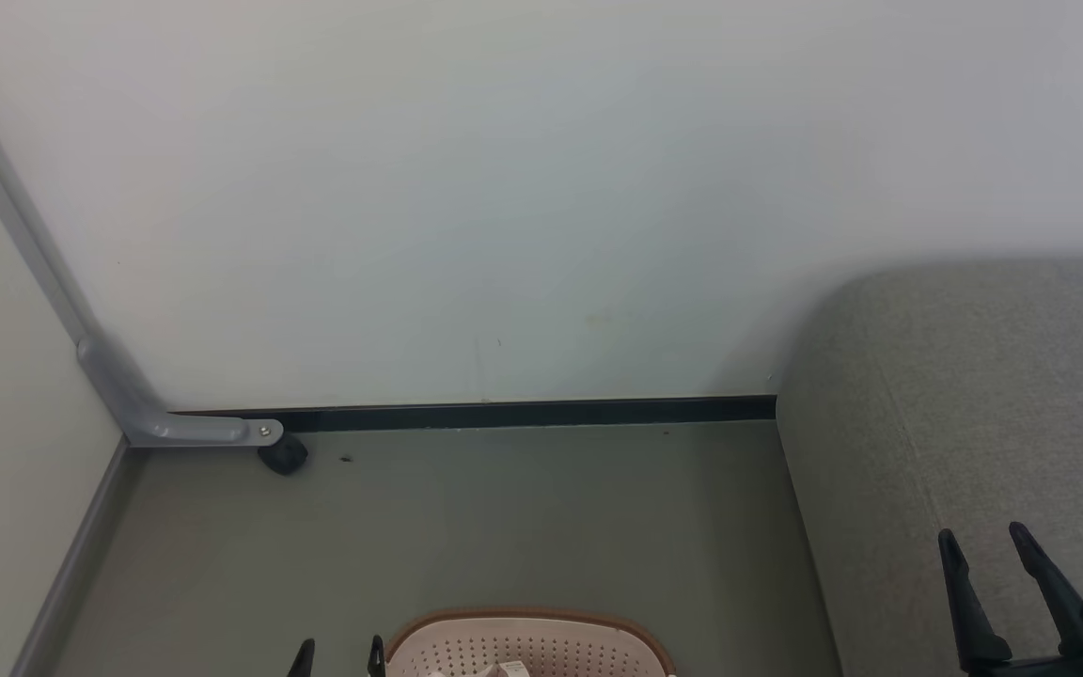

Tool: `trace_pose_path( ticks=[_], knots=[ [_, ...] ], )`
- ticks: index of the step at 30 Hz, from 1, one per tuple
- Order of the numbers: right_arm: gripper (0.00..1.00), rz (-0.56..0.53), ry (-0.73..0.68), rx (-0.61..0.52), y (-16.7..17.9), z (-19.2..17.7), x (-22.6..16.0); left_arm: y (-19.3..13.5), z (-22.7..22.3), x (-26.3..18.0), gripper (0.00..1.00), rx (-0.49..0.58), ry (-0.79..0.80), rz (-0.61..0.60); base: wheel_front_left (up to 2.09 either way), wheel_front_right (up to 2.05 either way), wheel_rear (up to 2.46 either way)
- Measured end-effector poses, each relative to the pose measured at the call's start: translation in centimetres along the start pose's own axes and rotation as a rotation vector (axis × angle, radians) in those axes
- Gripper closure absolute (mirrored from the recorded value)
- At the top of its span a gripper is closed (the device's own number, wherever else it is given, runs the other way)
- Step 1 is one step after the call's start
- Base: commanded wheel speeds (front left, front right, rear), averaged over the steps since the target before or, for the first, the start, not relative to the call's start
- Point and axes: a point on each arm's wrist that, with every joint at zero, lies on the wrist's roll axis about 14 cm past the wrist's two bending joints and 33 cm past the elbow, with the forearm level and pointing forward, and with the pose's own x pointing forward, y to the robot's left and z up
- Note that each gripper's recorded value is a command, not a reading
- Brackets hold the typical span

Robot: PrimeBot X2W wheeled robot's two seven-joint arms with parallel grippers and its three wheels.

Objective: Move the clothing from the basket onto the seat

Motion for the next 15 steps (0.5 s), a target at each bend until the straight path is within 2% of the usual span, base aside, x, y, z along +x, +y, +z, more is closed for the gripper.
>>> trace_pose_path(
  ticks=[9, 15],
  knots=[
    [0.0, 0.023, -0.025, -0.012, -0.5, 0.9, 0.9, -3.6, -4.3, 0.2, 0.0, -0.04, 0.164, -0.103, 0.0, 0.0, 0.0],
    [0.0, 0.047, -0.092, -0.025, -1.1, 3.1, 3.3, -7.1, -5.9, 2.1, 0.0, -0.036, 0.262, -0.21, 0.0, 0.0, 0.0]
  ],
)
